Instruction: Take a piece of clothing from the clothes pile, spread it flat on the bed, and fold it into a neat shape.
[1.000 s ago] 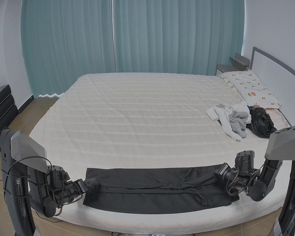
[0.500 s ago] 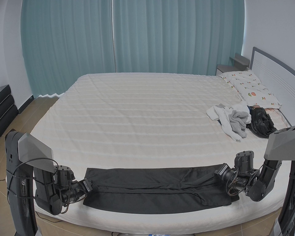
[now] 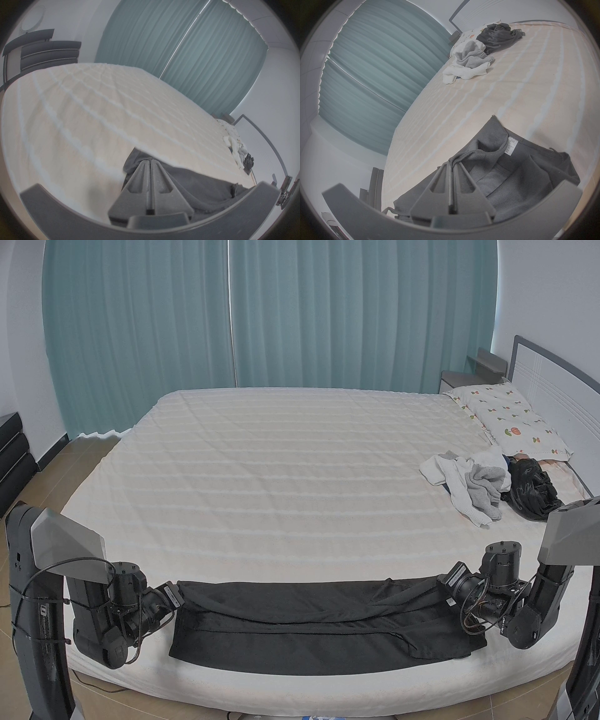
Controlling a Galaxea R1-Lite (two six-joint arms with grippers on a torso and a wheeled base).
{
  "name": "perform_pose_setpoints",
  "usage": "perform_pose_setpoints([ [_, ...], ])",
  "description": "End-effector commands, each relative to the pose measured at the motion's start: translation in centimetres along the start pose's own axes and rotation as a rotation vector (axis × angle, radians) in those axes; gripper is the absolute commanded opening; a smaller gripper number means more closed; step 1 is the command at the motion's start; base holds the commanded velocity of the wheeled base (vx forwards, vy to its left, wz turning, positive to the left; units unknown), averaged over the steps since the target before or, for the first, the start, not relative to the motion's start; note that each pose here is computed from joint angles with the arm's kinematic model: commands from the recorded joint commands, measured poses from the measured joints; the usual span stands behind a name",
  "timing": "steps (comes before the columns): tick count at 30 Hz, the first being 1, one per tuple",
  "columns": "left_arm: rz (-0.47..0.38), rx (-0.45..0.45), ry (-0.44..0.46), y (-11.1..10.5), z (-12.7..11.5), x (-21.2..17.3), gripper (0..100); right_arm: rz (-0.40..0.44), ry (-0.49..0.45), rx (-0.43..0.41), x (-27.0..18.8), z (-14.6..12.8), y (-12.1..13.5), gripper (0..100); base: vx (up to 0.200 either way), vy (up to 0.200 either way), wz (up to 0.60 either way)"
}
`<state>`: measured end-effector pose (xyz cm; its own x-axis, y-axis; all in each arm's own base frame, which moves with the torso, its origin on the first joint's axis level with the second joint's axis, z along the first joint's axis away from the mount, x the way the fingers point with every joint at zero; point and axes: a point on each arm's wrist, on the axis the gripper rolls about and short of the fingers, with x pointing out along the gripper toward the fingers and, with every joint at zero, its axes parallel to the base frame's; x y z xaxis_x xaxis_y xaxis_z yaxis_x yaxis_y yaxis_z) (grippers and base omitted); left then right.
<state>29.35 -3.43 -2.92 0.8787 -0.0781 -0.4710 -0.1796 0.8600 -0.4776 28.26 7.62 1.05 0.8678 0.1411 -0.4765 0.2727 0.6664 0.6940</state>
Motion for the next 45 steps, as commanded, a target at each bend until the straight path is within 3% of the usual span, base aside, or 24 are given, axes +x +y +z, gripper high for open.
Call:
perform_pose_setpoints([
  [1,-0.036,-0.004,-0.101,-1.2,2.0,1.5,0,0.010,-0.028,0.012,0.9,0.6,0.1,0,0.000,0.000,0.00],
  [7,-0.067,-0.012,-0.200,-2.8,5.0,2.6,0,0.105,-0.126,0.034,1.9,2.8,1.7,0,0.000,0.000,0.00],
  [14,-0.039,-0.040,-0.307,-2.8,7.1,3.3,0,0.177,-0.197,0.043,2.4,3.9,2.4,0,0.000,0.000,0.00],
  [20,-0.017,-0.093,-0.276,-2.0,6.4,3.2,0,0.111,-0.159,0.037,1.8,3.1,0.6,0,0.000,0.000,0.00],
  [31,0.041,-0.078,-0.132,-0.3,3.2,1.6,0,-0.003,-0.071,-0.005,0.6,1.7,-2.5,0,0.000,0.000,0.00],
  [41,0.119,-0.026,0.030,1.9,-0.7,1.4,0,-0.093,0.060,-0.170,-0.4,-1.3,-5.8,0,0.000,0.000,0.00],
  [45,0.140,0.020,0.072,2.4,-1.6,1.1,0,-0.104,0.085,-0.185,-0.5,-1.6,-6.2,0,0.000,0.000,0.00],
])
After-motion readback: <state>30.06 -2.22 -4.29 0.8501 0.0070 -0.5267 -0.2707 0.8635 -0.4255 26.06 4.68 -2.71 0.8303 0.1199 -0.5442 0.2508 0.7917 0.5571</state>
